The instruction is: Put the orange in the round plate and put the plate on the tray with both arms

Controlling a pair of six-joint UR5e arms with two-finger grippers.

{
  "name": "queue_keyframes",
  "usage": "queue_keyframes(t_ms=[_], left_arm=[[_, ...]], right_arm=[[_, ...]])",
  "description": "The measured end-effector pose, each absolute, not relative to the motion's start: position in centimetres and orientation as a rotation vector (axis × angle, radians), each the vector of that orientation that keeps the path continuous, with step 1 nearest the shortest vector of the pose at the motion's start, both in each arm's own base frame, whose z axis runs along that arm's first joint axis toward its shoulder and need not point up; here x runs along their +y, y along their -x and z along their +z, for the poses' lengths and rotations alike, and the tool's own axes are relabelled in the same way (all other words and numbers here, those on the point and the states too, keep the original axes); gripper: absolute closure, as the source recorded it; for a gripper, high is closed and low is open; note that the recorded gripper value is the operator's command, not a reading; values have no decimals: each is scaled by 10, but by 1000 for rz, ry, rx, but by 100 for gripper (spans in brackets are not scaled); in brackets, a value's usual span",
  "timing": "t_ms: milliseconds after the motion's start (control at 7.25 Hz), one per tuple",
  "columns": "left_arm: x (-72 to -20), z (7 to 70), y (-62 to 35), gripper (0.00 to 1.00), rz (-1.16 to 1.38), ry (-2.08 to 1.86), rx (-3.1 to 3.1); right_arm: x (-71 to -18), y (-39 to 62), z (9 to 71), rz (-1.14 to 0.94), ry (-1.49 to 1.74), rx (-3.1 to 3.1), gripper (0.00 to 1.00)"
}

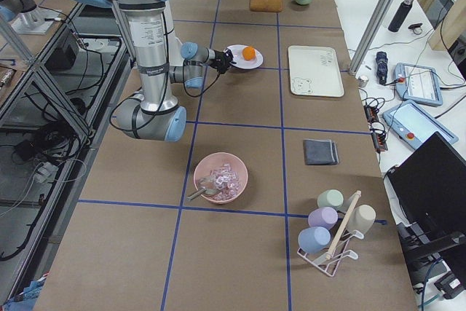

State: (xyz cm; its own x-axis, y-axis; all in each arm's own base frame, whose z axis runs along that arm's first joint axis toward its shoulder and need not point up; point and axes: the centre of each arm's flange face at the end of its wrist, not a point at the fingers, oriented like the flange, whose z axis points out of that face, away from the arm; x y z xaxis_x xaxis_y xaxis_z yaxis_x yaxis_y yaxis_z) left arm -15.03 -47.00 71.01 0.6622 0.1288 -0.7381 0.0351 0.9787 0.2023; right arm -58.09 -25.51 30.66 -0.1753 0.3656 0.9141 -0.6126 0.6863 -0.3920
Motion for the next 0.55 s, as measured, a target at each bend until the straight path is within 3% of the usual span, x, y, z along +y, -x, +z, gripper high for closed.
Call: queue_keyframes(t_ms=[552], left_arm=[[-470, 710, 150, 1, 54, -207, 847]], right_arm=[[-255, 566, 294, 906, -198, -1562, 100]])
